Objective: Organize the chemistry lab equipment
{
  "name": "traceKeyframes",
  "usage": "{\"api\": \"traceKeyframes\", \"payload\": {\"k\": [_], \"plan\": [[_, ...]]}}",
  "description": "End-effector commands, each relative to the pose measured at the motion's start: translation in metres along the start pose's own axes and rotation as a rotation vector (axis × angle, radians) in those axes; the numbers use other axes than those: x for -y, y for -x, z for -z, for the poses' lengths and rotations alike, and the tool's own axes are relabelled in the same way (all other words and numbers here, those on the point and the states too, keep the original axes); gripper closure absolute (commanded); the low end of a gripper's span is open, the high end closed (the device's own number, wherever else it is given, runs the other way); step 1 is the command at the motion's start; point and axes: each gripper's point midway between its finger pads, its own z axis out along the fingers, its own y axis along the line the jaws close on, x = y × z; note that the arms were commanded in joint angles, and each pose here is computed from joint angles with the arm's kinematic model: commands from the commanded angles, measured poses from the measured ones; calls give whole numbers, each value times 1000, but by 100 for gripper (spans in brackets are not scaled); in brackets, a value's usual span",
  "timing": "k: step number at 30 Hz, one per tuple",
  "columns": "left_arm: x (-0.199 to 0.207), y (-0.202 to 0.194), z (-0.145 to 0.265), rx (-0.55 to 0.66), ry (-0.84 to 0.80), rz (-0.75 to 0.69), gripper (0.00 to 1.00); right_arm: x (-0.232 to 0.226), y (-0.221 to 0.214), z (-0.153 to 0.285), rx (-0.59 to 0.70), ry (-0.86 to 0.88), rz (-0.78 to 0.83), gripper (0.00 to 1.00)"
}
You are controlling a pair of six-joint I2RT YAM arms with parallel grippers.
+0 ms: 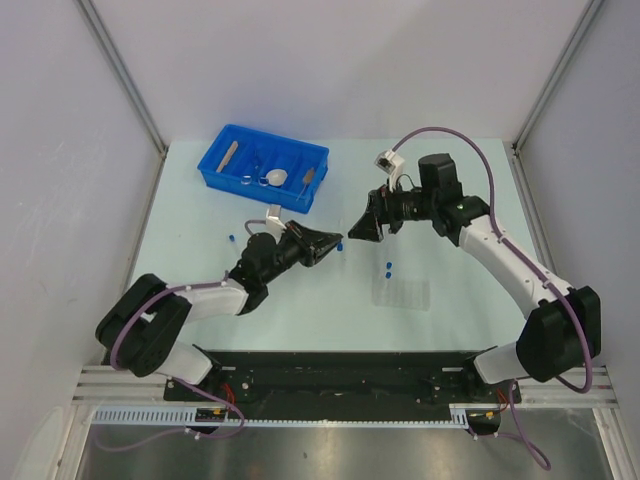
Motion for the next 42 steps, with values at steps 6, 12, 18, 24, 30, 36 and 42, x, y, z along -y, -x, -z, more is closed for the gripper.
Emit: {"api": "traceKeyframes", "payload": {"k": [6,12,18,24,30,36,42], "plan": [[17,-12,9,-50,-127,-123,86,-15,9,-24,-13,84,-239,16],[17,-11,12,-31,-115,-158,86,-7,10,-40,-7,43,-368,18],[19,-8,13,-10,-111,-174,85,8,6,-46,-4,18,-447,21],[20,-7,12,-6,-110,-178,85,5,3,-53,-7,51,-488,29],[22,-9,12,-9,-117,-181,85,4,-1,-55,2,74,-512,54],[23,-10,12,-13,-121,-181,85,2,-4,-58,-4,86,-515,62],[26,-12,13,-20,-135,-192,83,4,-8,-62,-9,92,-526,71]]}}
